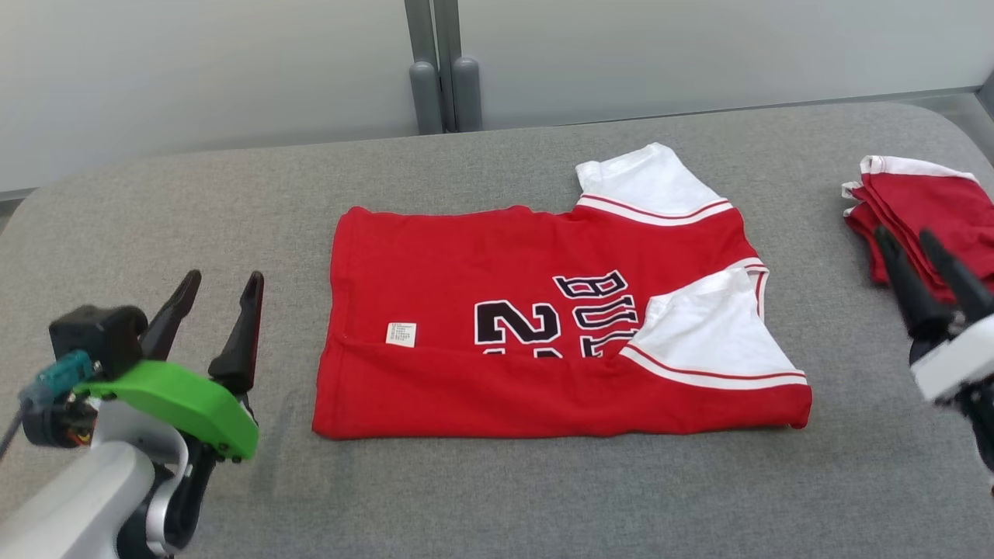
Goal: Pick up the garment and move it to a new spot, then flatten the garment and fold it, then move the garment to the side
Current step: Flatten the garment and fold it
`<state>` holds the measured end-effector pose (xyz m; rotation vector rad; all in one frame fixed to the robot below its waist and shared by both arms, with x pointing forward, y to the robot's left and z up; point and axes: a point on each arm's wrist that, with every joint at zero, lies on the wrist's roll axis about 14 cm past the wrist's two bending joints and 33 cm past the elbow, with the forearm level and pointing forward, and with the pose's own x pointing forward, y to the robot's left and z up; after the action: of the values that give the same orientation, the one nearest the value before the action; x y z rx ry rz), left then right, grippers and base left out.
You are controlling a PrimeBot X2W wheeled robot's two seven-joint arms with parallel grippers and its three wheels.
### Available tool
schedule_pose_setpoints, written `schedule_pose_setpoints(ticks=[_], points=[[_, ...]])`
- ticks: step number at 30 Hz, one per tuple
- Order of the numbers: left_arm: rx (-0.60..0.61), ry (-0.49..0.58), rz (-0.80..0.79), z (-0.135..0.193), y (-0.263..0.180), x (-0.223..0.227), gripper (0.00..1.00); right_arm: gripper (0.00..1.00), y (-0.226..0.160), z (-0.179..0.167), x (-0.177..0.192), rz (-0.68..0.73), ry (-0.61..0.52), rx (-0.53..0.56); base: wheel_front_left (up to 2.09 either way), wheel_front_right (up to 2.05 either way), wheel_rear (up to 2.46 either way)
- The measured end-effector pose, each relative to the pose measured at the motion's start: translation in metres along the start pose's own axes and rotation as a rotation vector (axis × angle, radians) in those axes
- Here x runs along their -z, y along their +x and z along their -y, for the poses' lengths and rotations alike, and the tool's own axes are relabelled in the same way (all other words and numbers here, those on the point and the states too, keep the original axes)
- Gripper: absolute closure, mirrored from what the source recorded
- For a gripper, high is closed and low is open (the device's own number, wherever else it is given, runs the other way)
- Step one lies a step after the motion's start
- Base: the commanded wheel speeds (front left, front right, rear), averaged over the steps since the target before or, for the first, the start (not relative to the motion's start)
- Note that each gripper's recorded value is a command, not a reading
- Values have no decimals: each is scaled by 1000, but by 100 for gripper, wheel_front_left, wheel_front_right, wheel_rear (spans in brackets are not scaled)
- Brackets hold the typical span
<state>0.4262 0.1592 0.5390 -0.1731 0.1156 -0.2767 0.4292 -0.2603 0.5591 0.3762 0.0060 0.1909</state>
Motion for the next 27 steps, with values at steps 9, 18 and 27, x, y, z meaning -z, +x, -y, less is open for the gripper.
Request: schedule_pose_setpoints(ticks=[9,18,27], points=[[-84,2,-209,-1,-38,84,0,0,-60,12,113,-240,29,115,0,0,0],[-30,-19,-495,11,-38,151,0,0,-48,1,155,-423,61,124,0,0,0],[-13,-73,-551,16,-25,169,0,0,-46,-5,173,-507,71,122,0,0,0]])
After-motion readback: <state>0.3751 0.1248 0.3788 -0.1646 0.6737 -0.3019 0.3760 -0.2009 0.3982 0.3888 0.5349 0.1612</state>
